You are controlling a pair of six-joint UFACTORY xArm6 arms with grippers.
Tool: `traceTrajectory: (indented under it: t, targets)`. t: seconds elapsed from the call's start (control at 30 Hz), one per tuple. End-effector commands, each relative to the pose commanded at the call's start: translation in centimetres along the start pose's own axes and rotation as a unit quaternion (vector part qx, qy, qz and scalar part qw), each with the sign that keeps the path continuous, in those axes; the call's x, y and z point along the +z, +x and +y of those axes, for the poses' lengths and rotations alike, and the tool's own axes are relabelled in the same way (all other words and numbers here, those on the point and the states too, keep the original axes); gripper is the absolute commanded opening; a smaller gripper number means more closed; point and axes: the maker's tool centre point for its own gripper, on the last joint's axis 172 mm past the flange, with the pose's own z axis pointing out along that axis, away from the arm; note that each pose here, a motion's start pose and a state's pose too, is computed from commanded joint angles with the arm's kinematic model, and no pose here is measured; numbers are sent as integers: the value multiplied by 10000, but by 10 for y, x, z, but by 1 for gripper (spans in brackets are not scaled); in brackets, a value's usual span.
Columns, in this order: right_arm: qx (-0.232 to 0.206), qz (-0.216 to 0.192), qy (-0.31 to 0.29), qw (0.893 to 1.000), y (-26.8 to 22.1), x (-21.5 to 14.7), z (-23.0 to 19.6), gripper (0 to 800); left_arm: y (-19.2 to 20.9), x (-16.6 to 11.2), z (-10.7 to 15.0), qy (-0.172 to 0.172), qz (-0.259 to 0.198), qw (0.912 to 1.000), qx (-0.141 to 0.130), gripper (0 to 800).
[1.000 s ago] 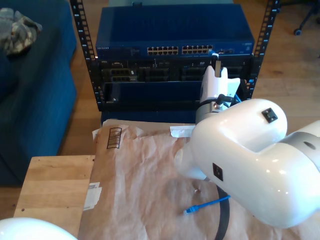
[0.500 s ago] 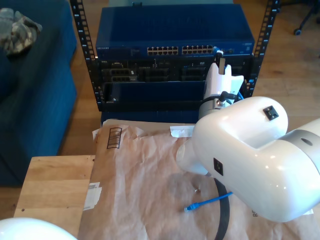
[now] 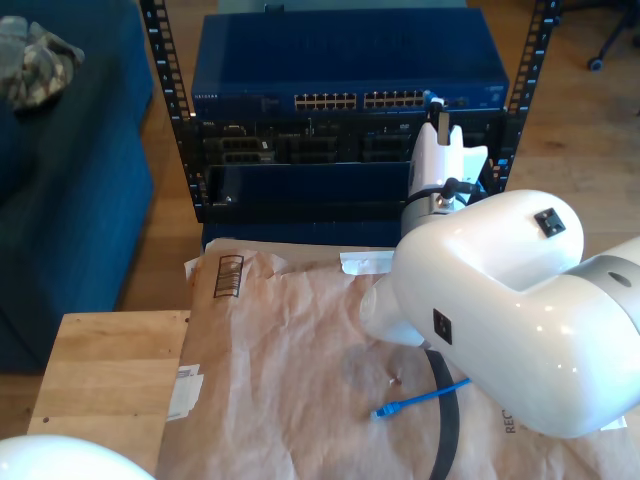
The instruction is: Grab the cable and plug it in
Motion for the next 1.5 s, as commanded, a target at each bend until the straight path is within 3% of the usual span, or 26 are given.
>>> traceTrajectory:
  t: [0.27,1.5]
  targets:
    - [-90,-219,-75,9997,-10,1,5,0,0,0,0,0,0,10000,0,800]
    - [-88,-175,-88,9998,-6,4,9,0,0,0,0,0,0,10000,0,800]
